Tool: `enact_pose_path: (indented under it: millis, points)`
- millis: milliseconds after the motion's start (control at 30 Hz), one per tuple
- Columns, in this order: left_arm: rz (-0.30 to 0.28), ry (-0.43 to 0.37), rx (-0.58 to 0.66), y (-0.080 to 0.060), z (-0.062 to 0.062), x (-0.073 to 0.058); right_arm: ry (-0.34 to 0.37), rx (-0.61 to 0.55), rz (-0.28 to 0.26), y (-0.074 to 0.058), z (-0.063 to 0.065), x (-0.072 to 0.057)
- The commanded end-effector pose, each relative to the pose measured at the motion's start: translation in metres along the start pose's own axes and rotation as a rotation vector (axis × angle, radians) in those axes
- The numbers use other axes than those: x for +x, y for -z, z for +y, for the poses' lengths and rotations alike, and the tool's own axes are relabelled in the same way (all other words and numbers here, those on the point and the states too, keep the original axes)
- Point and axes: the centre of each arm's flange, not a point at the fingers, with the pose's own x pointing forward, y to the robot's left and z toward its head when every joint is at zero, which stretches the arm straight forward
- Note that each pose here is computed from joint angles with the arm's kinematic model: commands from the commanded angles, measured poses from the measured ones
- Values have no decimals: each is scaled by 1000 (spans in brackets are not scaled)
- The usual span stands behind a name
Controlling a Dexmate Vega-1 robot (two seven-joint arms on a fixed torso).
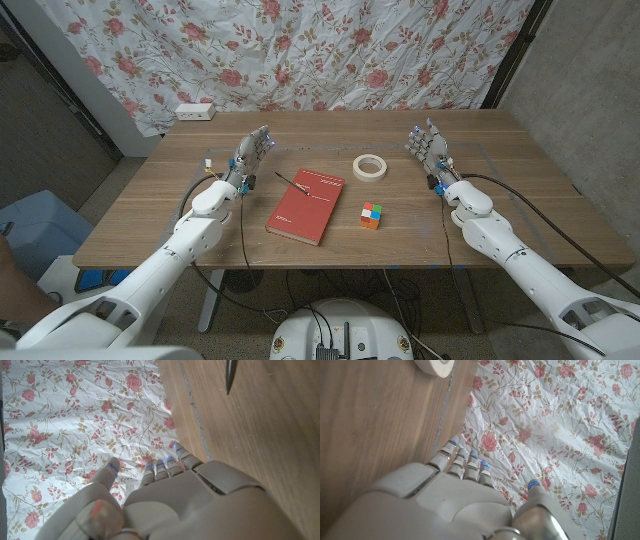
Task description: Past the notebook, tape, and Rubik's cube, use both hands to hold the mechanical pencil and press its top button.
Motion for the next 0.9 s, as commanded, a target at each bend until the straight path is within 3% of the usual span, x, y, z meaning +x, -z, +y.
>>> enact_pose_path:
  millis: [33,467,900]
  points:
    - [2,18,48,-9,1,6,21,7,-11,9,8,-6]
    - [8,22,165,-25,-8,0,45,-14,-9,8,6,-17]
    - [22,133,279,-40,-10,-7,46,-45,-2,9,-3,-29]
